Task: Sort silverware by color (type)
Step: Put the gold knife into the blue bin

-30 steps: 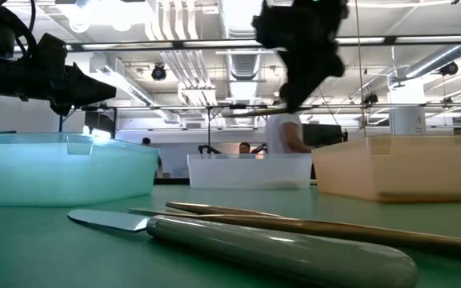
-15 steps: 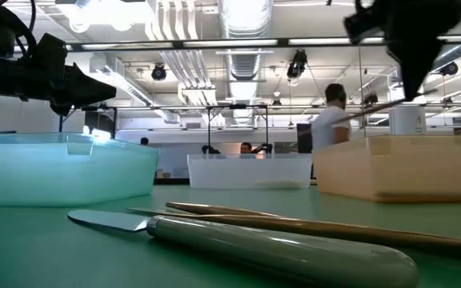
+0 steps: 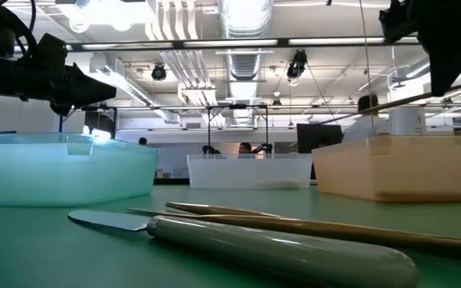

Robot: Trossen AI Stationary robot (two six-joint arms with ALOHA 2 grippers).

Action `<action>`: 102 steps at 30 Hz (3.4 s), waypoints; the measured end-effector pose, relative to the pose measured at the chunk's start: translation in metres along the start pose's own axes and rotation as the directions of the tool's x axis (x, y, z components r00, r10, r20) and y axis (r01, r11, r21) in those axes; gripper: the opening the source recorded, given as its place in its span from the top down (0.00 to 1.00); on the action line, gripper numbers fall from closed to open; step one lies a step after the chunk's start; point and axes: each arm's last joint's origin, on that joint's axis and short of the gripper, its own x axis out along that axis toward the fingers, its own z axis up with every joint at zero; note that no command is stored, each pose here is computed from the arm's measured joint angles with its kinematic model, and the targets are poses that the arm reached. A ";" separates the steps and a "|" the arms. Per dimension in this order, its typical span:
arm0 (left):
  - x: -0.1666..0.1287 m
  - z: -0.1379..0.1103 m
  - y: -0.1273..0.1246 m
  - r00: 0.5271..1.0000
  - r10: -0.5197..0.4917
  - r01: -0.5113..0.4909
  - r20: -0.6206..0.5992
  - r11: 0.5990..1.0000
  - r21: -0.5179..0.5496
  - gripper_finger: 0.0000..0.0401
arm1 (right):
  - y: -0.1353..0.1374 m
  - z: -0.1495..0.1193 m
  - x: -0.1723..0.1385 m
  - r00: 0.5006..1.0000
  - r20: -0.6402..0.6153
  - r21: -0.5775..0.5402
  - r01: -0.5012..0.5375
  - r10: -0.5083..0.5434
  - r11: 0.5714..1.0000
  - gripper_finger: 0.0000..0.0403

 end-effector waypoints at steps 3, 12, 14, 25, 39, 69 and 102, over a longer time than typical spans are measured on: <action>0.000 0.000 0.000 1.000 0.000 0.000 0.000 1.000 0.000 0.78 | 0.000 0.001 -0.002 0.999 0.015 -0.001 -0.029 0.029 1.000 0.97; 0.000 0.000 0.000 1.000 0.000 0.000 0.000 1.000 0.000 0.78 | 0.006 0.004 -0.001 0.996 0.057 0.001 -0.070 0.070 0.998 0.97; 0.000 0.000 0.000 1.000 0.000 0.000 0.000 1.000 0.000 0.78 | 0.007 0.005 -0.001 0.994 0.072 0.014 -0.086 0.085 0.996 0.97; 0.000 0.000 0.000 1.000 0.000 0.000 0.000 1.000 0.000 0.78 | 0.007 0.006 0.004 0.992 0.110 0.173 -0.088 0.070 0.981 0.97; 0.000 0.000 0.000 1.000 0.000 0.000 0.000 1.000 0.000 0.78 | 0.012 0.057 0.009 0.886 0.414 -0.032 -0.214 0.208 0.976 0.97; 0.000 0.003 0.003 0.993 0.109 -0.090 0.036 0.935 -0.343 0.78 | 0.014 0.072 0.005 0.840 0.440 -0.227 -0.238 0.317 0.944 0.97; 0.069 0.088 -0.038 0.962 -0.247 0.266 0.117 0.746 -0.611 0.78 | 0.043 0.126 0.002 0.429 0.654 -0.407 -0.496 0.623 0.767 0.97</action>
